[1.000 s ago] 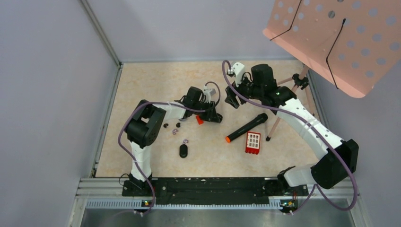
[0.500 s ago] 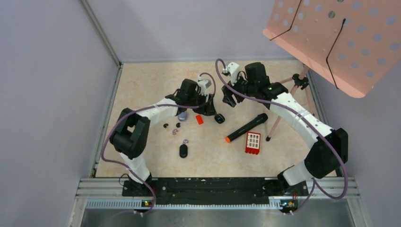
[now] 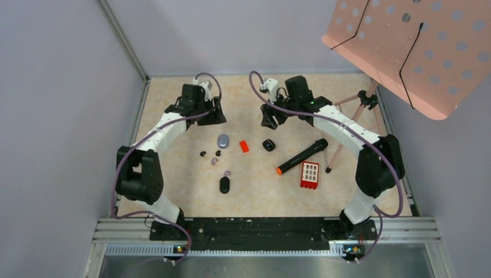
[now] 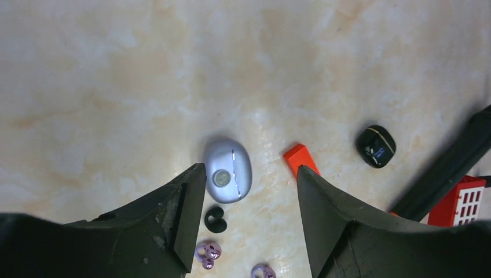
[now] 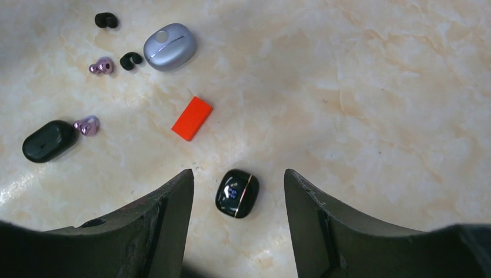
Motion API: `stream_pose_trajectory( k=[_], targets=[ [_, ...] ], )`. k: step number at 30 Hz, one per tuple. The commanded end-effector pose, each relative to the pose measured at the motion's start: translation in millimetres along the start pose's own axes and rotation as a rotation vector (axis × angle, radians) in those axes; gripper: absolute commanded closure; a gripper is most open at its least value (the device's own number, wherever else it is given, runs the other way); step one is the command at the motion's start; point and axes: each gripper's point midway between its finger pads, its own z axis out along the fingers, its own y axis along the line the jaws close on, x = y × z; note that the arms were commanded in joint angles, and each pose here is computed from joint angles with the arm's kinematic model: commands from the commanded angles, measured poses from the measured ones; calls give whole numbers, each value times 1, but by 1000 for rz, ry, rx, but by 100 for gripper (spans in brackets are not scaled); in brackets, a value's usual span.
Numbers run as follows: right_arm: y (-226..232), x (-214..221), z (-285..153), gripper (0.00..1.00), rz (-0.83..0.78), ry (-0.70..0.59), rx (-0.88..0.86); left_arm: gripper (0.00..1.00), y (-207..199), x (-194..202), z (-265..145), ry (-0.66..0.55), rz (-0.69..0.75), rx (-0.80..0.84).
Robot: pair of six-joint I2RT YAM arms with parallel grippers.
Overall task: Insert the wireless bluetooth earbuds into the charging case
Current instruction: Place the charging case at the center of the board, then pick up the charging case at the center of the board.
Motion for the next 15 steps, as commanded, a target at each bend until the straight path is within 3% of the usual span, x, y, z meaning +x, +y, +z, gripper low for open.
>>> stream_pose_trajectory(
  k=[1,6,15],
  targets=[
    [3,-44,20,43,-45,-87,-39,37,29,35,12,88,-127,-107],
    [5,-46,35,44,109,-84,-52,39,36,57,32,173,-169,-105],
    [14,-33,33,44,156,-61,-70,36,39,87,38,240,-218,-117]
  ],
)
